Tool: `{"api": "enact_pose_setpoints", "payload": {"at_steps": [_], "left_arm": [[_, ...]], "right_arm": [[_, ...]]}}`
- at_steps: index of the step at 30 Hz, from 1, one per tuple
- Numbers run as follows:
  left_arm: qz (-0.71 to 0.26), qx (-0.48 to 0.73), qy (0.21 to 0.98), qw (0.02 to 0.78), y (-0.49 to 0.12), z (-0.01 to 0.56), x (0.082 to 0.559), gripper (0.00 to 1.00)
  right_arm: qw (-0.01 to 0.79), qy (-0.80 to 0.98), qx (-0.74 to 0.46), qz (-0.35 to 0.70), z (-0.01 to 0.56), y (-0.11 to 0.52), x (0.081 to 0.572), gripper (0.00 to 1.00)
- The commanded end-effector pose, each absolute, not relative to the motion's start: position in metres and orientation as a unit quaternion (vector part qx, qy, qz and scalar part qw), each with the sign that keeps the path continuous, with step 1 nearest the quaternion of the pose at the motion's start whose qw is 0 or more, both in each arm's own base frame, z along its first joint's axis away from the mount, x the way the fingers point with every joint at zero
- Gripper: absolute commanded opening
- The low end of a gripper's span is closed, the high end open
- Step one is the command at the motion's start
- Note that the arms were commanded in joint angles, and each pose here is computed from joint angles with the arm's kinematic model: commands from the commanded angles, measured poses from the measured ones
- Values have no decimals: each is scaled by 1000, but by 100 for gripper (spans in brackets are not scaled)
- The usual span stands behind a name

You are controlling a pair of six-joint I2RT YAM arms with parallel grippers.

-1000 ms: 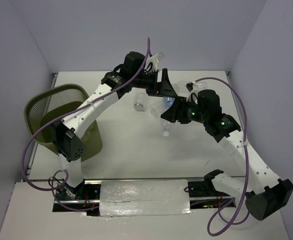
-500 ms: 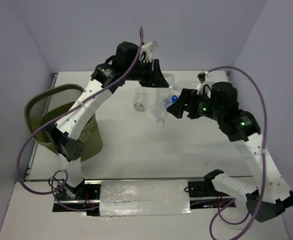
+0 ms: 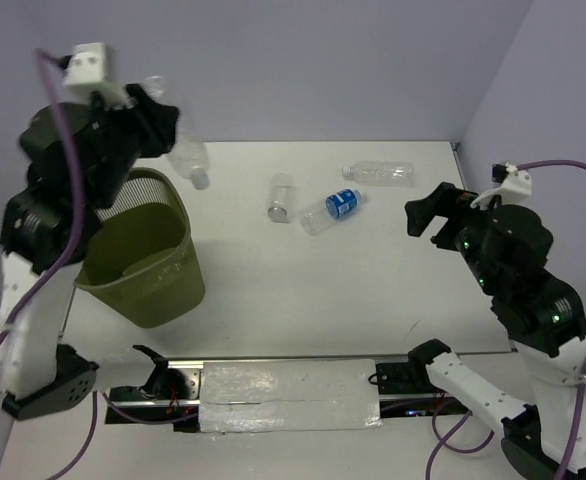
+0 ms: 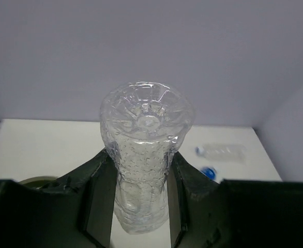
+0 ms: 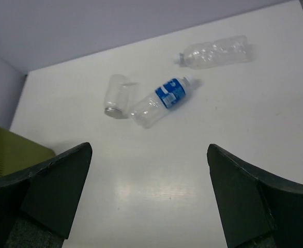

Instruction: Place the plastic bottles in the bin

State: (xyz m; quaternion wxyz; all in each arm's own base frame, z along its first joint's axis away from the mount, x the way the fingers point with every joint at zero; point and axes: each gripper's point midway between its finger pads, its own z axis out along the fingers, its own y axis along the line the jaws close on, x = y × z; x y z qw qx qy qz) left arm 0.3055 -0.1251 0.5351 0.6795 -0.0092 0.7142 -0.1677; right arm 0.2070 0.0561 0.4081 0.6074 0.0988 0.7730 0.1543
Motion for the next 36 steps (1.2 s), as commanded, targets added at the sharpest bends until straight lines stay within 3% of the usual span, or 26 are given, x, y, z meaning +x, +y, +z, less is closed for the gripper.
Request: {"api": "enact_pose_setpoints", "payload": {"at_steps": [1, 7, 11, 16, 17, 19, 21, 30, 36], "left_arm": [[-35, -103, 686, 720, -54, 545, 296, 28], [64, -174, 681, 708, -4, 517, 274, 28], [105, -201, 697, 681, 10, 467, 269, 31], [128, -219, 715, 651, 18, 424, 269, 41], [124, -217, 720, 648, 17, 420, 270, 46], [115, -209, 727, 644, 14, 417, 272, 80], [90, -188, 735, 646, 2, 421, 278, 99], [-39, -29, 764, 643, -104, 464, 329, 99], [-112, 119, 818, 552, -236, 409, 375, 99]], "right_arm": [[606, 774, 140, 122, 394, 48, 225, 100], [592, 783, 136, 133, 379, 60, 238, 100], [579, 793, 136, 134, 365, 65, 242, 100], [559, 807, 134, 136, 347, 71, 245, 100], [558, 807, 135, 137, 346, 71, 244, 100], [556, 809, 135, 135, 343, 71, 245, 100], [554, 811, 136, 134, 340, 71, 245, 100], [541, 818, 145, 133, 329, 72, 246, 100], [530, 822, 179, 108, 315, 58, 240, 100]]}}
